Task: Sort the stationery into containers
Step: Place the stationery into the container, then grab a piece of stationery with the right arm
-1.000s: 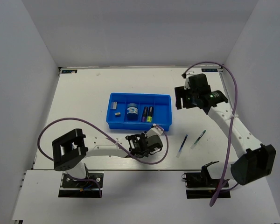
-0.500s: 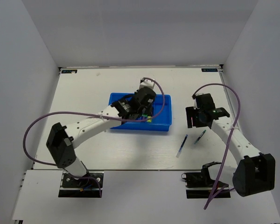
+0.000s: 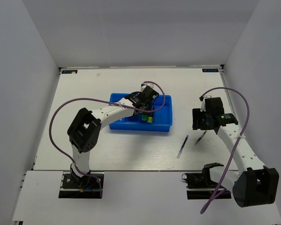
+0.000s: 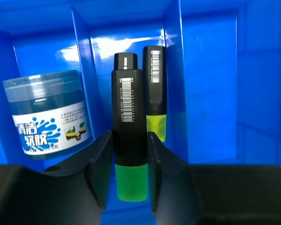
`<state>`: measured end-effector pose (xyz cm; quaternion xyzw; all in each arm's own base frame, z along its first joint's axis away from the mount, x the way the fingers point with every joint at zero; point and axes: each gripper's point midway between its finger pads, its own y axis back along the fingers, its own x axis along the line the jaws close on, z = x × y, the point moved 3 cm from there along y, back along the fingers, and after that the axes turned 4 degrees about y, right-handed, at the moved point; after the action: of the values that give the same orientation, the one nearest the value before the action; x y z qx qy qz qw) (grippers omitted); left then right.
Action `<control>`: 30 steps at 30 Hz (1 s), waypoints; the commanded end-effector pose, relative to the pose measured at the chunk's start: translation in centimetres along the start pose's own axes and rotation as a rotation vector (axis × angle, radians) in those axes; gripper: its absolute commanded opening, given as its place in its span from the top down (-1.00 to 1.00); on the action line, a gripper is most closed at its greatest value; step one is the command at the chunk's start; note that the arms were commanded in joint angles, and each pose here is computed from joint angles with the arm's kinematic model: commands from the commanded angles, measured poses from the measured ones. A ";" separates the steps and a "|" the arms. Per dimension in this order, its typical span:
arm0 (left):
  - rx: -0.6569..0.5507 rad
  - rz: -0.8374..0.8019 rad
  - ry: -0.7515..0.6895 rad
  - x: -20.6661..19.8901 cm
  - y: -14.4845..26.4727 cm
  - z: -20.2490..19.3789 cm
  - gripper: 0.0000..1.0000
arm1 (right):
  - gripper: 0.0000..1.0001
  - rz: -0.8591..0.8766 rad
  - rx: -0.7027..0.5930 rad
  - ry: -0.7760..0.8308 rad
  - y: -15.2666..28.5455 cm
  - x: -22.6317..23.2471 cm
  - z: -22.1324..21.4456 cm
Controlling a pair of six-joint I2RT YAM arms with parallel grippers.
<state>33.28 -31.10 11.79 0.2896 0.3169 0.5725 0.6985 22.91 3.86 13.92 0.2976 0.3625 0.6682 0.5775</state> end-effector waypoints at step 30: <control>0.001 -0.233 -0.294 3.4 16.4 -11.9 -0.59 | -0.10 0.508 -0.143 1.457 -1.8 -1.0 -5.7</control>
<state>15.12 -27.92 15.50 0.3395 0.2503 0.4120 0.8077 18.38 2.02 9.14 -0.0017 0.5365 0.8256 0.1751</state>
